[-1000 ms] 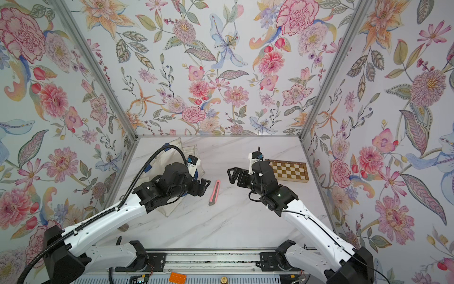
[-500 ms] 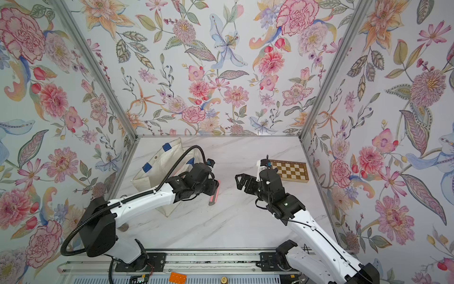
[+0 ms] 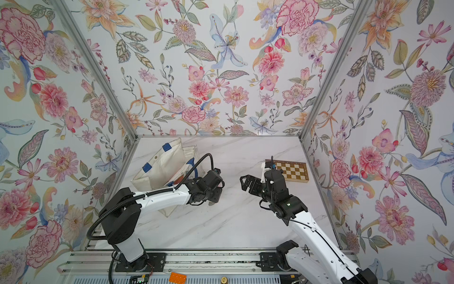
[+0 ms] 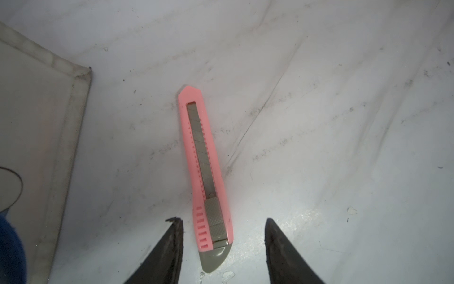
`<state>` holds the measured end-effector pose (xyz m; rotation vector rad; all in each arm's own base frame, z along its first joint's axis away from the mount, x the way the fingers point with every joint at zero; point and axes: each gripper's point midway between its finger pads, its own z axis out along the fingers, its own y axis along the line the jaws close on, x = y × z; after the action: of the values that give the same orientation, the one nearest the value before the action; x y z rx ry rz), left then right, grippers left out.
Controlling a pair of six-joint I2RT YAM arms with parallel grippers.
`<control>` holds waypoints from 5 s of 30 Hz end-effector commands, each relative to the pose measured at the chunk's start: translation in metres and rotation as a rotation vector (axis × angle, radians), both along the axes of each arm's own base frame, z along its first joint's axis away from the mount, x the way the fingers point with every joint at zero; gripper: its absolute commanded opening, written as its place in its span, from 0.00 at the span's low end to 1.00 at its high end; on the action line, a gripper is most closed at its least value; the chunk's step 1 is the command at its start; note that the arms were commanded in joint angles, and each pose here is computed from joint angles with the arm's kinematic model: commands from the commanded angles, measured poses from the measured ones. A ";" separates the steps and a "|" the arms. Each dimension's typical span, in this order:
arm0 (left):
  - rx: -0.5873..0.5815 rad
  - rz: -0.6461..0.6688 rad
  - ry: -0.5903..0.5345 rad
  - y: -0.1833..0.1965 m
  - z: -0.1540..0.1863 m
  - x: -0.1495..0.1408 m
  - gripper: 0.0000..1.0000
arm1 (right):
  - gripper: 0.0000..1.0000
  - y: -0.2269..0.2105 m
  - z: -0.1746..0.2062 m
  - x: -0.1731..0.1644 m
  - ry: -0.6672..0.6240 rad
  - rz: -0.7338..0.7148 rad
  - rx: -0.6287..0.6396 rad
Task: Place the art knife into the pouch
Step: Pick up the utility knife at the center of the board.
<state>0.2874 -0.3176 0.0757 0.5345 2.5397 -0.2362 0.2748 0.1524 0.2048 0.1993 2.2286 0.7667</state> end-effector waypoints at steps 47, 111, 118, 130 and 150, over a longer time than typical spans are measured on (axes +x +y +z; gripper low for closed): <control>0.276 0.032 0.031 0.014 -0.062 -0.022 0.38 | 0.99 -0.010 -0.023 0.001 0.095 -0.009 0.023; 0.165 0.055 0.247 0.039 -0.102 -0.019 0.30 | 0.99 -0.028 -0.036 0.001 0.125 -0.054 0.040; 0.103 0.049 0.175 0.028 -0.069 -0.006 0.26 | 0.99 -0.027 -0.035 0.001 0.127 -0.051 0.045; 0.030 0.038 0.058 0.016 -0.001 0.012 0.22 | 0.99 -0.024 -0.029 0.003 0.113 -0.044 0.070; -0.032 0.010 -0.212 0.025 0.182 0.053 0.18 | 0.99 -0.013 -0.020 0.018 0.080 -0.014 0.100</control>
<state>0.3334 -0.3207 0.2334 0.5176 2.3464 -0.2884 0.2872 0.1368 0.1776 0.3103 2.2860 0.8533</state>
